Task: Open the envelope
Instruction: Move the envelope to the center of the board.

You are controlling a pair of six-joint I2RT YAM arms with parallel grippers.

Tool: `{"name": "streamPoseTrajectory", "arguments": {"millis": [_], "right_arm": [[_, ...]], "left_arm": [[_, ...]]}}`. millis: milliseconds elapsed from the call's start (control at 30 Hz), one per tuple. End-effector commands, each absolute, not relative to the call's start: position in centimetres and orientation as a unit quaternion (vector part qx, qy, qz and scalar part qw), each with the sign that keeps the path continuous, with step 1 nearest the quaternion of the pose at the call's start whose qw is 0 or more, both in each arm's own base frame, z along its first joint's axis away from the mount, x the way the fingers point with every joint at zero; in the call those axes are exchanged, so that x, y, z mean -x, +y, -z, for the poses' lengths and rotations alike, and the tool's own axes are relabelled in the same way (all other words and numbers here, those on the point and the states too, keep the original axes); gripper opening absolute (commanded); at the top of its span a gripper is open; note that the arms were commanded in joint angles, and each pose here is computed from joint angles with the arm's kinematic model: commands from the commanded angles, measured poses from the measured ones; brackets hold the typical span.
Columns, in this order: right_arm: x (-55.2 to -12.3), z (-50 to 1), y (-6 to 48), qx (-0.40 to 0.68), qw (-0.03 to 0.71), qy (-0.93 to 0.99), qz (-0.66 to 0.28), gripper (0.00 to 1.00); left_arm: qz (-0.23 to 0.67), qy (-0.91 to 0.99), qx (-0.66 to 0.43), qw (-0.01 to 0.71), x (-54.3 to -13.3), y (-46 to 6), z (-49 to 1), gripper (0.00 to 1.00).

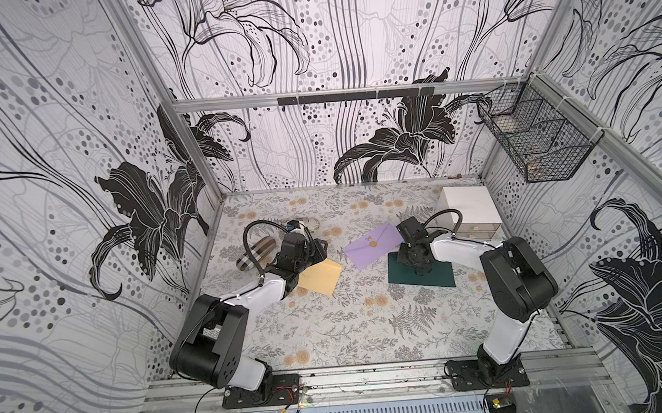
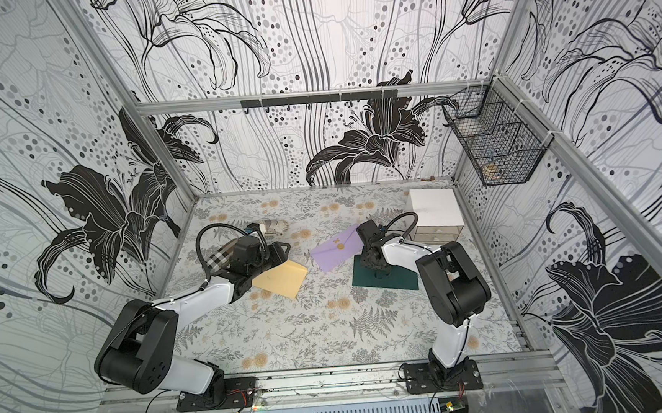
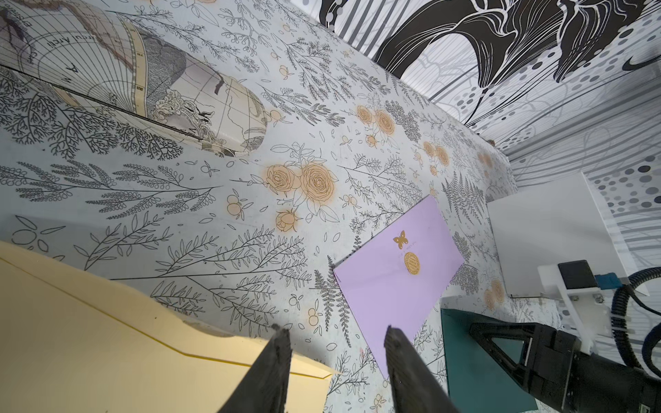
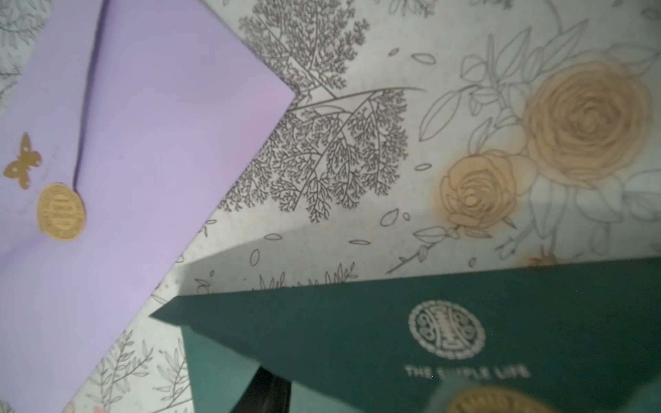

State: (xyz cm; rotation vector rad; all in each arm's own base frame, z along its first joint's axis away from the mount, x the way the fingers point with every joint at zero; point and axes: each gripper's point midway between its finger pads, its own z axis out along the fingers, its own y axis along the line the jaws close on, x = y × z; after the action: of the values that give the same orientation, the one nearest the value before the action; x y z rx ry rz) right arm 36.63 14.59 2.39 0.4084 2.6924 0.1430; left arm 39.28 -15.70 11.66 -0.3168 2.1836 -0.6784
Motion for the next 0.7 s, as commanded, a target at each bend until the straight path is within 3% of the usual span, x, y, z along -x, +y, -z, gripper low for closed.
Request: {"name": "streamPoseTrajectory", "arguments": {"millis": [0,367,667], "right_arm": [[-33.9,1.0,13.7,-0.146,0.137,0.979,-0.047,0.35],[-31.6,-0.5,9.9,-0.179,0.146,0.972,-0.040,0.36],[-34.6,-9.3,11.5,-0.162,0.241,0.951,-0.103,0.37]], "left_arm": [[0.272,0.860,0.118,0.415,-39.9,-16.1,-12.5,0.46],[0.274,0.863,0.116,0.408,-40.1,-16.3,-12.0,0.46],[0.269,0.864,0.119,0.409,-40.1,-16.1,-12.1,0.47]]}}
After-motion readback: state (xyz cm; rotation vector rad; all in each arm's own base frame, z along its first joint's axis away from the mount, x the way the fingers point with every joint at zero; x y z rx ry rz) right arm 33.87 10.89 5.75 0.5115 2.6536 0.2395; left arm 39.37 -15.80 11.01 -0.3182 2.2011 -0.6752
